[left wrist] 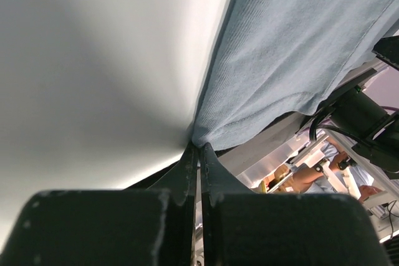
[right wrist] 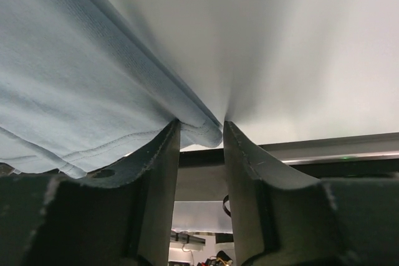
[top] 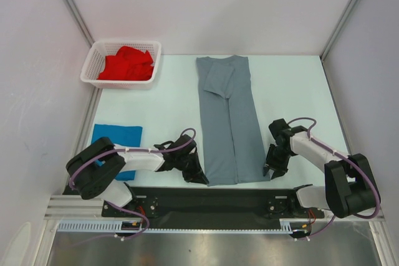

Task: Fold and stack the t-shirts
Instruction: Fold the tshirt

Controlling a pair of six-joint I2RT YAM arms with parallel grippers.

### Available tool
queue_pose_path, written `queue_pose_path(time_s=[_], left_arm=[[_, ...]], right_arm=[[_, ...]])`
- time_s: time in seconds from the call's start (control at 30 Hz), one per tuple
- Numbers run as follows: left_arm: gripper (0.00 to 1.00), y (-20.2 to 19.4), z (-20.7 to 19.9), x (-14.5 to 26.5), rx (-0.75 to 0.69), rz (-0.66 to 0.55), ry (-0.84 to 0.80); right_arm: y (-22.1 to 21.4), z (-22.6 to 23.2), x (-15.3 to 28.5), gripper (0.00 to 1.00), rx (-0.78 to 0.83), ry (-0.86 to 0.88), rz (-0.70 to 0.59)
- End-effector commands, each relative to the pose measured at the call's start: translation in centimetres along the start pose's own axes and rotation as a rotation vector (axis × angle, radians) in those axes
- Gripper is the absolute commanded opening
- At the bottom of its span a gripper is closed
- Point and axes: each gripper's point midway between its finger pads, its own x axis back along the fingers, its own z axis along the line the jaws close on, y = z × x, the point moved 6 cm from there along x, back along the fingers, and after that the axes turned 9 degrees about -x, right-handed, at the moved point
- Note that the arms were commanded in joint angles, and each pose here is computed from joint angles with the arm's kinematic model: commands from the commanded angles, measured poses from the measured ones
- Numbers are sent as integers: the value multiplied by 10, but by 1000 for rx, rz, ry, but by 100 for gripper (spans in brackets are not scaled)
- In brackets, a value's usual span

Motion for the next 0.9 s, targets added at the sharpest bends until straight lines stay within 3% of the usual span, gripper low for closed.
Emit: queue_pose_path(time_s=[0.0,0.23,0.53,0.87], left_arm=[[0,8,4,-4,-18,-48,56],[0,9,11,1,-5,-56,66],[0,12,18,10,-5,-85,86],[0,4,42,32,2,-114,147]], right_arm=[[-2,-5,0,40,-20,-45,-10],[2,-7,-8,38,-40,-79,-34],[-19,7,-4,1,-39,23,-10],[-48,25,2,0,-24,98,33]])
